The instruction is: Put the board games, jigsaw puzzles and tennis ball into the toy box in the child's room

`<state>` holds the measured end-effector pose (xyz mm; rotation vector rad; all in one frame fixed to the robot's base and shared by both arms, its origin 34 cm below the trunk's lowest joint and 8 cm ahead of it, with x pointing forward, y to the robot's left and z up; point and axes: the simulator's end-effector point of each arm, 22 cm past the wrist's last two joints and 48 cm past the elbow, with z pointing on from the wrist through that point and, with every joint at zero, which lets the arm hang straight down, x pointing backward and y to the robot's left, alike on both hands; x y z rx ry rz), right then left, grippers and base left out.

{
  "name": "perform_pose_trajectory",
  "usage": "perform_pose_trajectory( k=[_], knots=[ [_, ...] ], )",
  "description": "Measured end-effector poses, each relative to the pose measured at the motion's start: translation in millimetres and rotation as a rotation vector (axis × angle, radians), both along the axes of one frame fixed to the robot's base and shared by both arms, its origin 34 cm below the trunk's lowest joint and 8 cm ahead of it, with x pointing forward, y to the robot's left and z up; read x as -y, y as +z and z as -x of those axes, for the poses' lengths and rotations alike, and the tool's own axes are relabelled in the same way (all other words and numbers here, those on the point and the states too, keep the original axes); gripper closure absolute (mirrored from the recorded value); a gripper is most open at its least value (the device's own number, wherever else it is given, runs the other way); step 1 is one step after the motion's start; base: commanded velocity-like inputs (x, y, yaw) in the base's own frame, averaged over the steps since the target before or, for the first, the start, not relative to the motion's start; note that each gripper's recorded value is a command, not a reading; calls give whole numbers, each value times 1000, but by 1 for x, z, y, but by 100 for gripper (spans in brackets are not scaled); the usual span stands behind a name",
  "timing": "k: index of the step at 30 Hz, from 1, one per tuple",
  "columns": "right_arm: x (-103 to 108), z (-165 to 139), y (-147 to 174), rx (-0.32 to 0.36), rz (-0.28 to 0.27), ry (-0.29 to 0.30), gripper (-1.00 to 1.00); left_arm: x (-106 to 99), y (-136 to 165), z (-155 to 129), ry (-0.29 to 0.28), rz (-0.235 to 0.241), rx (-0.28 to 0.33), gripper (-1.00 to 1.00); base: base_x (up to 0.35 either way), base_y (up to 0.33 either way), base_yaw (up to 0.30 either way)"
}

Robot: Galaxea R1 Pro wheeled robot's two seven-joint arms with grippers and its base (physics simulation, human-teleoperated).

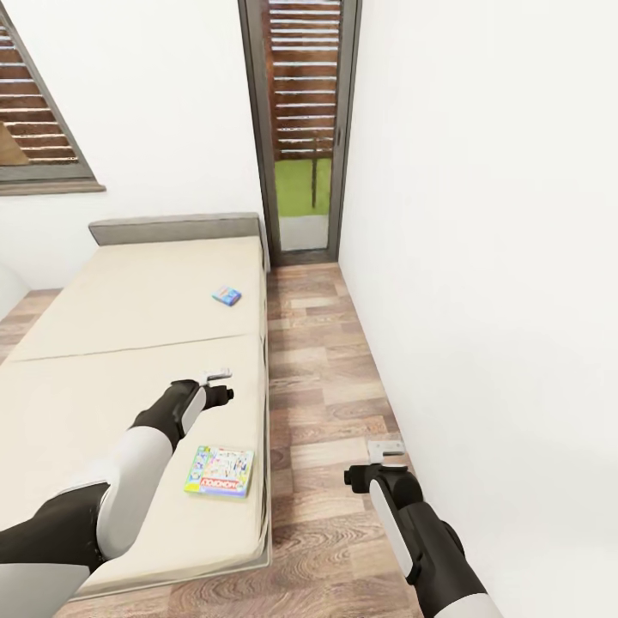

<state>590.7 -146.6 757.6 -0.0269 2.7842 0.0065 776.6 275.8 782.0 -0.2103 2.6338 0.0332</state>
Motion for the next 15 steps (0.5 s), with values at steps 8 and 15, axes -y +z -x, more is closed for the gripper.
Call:
perform_pose_trajectory(
  k=[8, 15],
  knots=[
    [1, 3, -6, -13, 1, 0, -100, 2, -19, 8, -4, 0, -1, -100, 0, 0, 0],
    [2, 6, -12, -24, 3, 0, -100, 0, -29, 13, -5, -4, -5, -100, 0, 0, 0]
  ],
)
